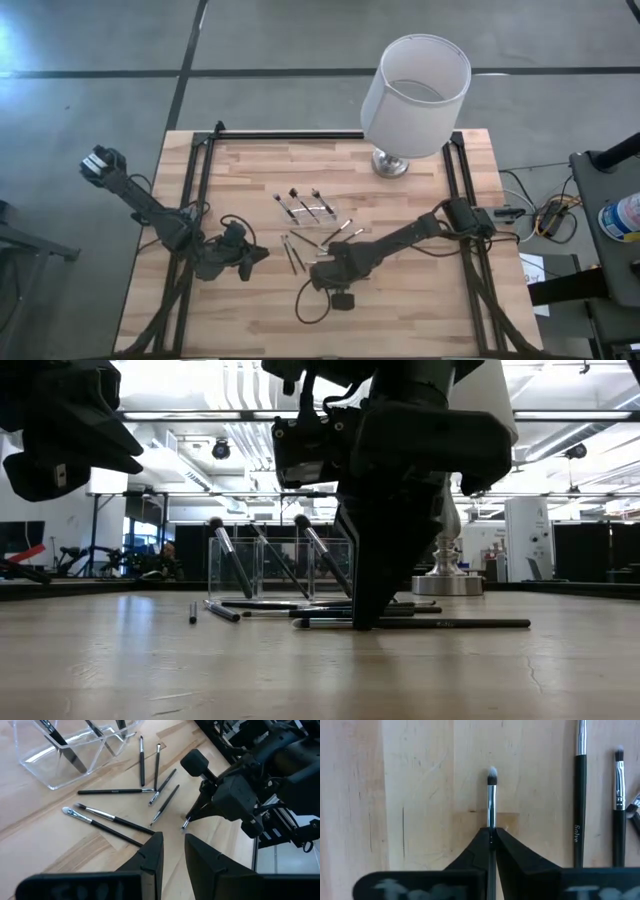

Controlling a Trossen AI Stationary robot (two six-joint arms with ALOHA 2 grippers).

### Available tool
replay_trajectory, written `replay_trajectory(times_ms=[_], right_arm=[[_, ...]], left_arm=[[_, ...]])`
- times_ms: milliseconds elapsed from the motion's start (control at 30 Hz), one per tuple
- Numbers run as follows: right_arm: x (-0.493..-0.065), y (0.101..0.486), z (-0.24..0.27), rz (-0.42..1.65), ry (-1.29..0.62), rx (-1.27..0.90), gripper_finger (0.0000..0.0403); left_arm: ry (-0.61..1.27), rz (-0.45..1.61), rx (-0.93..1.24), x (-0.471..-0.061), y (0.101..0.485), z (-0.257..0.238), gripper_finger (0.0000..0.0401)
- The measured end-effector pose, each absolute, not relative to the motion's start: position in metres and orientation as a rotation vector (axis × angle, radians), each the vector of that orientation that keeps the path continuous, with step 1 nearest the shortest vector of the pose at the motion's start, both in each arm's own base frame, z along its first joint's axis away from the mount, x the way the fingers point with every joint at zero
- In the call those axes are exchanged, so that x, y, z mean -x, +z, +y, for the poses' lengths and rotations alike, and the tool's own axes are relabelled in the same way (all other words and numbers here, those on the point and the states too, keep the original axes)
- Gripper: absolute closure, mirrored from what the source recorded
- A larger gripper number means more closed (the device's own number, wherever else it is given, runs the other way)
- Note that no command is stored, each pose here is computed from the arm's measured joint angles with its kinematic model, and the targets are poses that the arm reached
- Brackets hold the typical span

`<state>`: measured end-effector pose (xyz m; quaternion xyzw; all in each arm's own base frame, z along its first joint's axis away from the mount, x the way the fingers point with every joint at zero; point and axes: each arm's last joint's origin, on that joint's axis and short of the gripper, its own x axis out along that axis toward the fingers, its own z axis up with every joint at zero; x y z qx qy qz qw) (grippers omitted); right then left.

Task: Put items in baskets/containers
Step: Put the eyeshadow brush into the transparent organizer

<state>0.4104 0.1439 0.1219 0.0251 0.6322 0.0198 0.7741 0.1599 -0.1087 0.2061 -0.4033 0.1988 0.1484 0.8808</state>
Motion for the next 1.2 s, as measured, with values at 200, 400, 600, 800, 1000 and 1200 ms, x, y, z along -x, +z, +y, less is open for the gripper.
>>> replay_trajectory(times_ms=[200, 400, 600, 800, 1000, 1200], right_arm=[[-0.413, 0.144, 0.14, 1.298, 0.055, -0.194, 0.0393], [-0.424, 0.187, 0.121, 1.099, 0.024, -0.309, 0.0397], [-0.426, 0.201, 0.105, 1.023, -0.066, -0.333, 0.0397], [-0.425, 0.2, 0.098, 1.026, -0.089, -0.301, 0.0395], [-0.418, 0.183, 0.097, 1.129, -0.146, -0.217, 0.0393], [-0.416, 0.179, 0.095, 1.142, -0.144, -0.18, 0.035]], left_arm=[[0.308, 0.415, 0.834, -0.16, 0.206, -0.109, 0.033], [0.307, 0.414, 0.832, -0.16, 0.206, -0.109, 0.033], [0.306, 0.408, 0.834, -0.16, 0.207, -0.109, 0.033], [0.316, 0.409, 0.825, -0.159, 0.204, -0.108, 0.033], [0.346, 0.432, 0.868, -0.155, 0.191, -0.105, 0.033], [0.34, 0.447, 0.937, -0.154, 0.18, -0.105, 0.033]])
